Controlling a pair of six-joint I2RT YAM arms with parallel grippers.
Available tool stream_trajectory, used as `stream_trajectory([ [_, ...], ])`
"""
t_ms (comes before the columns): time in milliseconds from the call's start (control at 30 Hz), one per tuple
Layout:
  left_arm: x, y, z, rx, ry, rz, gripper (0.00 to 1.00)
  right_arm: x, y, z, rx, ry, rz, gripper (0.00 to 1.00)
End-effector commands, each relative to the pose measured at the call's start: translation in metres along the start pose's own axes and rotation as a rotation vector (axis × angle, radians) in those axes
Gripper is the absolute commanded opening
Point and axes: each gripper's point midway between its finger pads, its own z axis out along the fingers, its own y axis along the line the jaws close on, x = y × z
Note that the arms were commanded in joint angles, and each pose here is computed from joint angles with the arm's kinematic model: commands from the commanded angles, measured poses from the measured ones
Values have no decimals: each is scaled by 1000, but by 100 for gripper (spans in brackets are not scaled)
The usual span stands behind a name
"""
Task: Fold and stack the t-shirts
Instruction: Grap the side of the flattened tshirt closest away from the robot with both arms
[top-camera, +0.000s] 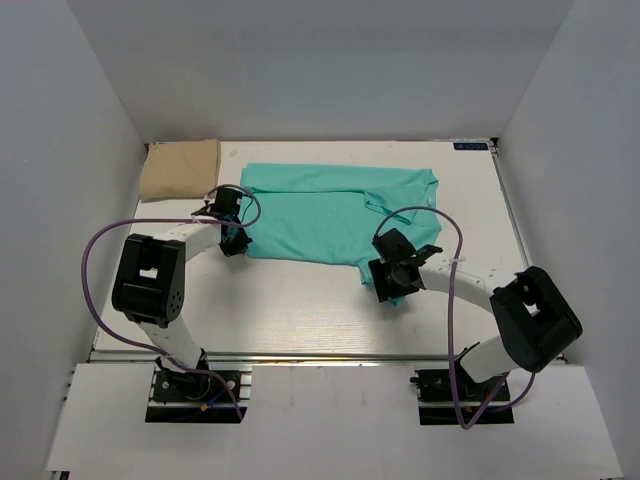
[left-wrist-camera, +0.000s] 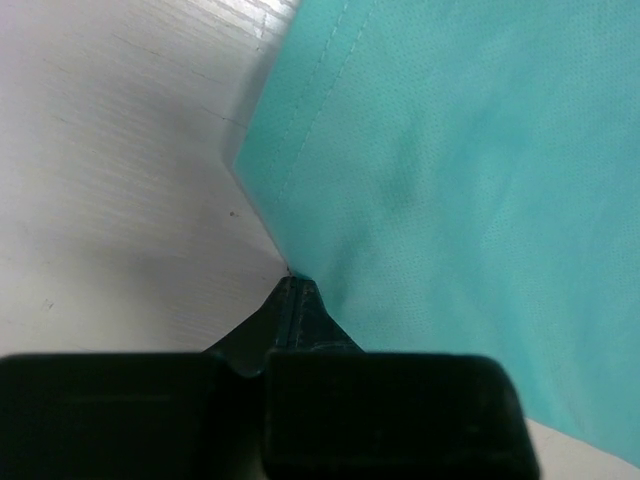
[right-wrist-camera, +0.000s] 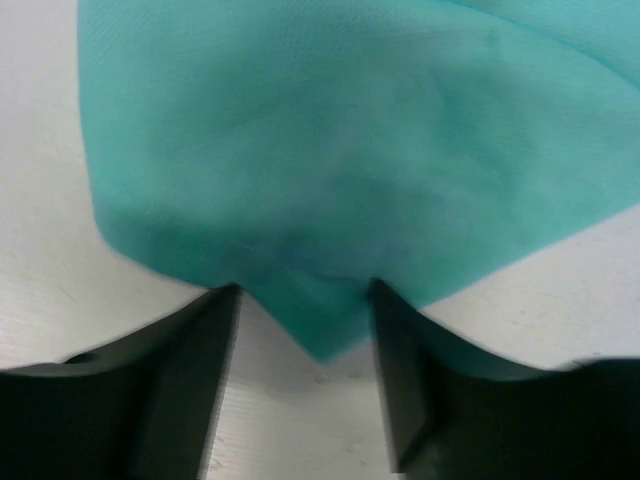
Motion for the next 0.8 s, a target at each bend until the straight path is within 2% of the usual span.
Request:
stream_trajectory([
  [0, -11, -11, -8, 52, -17, 15, 0, 4, -8, 12, 69, 12, 23, 56],
  [67, -17, -15, -12, 55, -21, 14, 0, 7, -9, 13, 76, 37, 21, 31],
  [100, -13, -15, -10, 59, -7, 16, 0, -2, -7, 10, 76, 19, 18, 12],
  [133, -16, -19, -11, 72, -9, 24, 0, -4, -12, 7, 98, 19, 24, 4],
  [167, -20, -21, -13, 78, -18, 23, 0, -8, -11, 4, 97, 10, 23, 0],
  [367, -41, -38, -26, 130, -56, 16, 0, -71, -11, -32, 91, -174, 2, 0],
  [500, -56, -46, -31, 133, -76, 13, 0, -93, -24, -36, 136, -182, -1, 0],
  [600, -68, -51, -27, 114, -85, 12, 0, -114, -48, -36, 205, -200, 61, 0],
  [767, -87, -65, -26, 120, -94, 20, 0, -152, -59, -42, 175, -245, 126, 0],
])
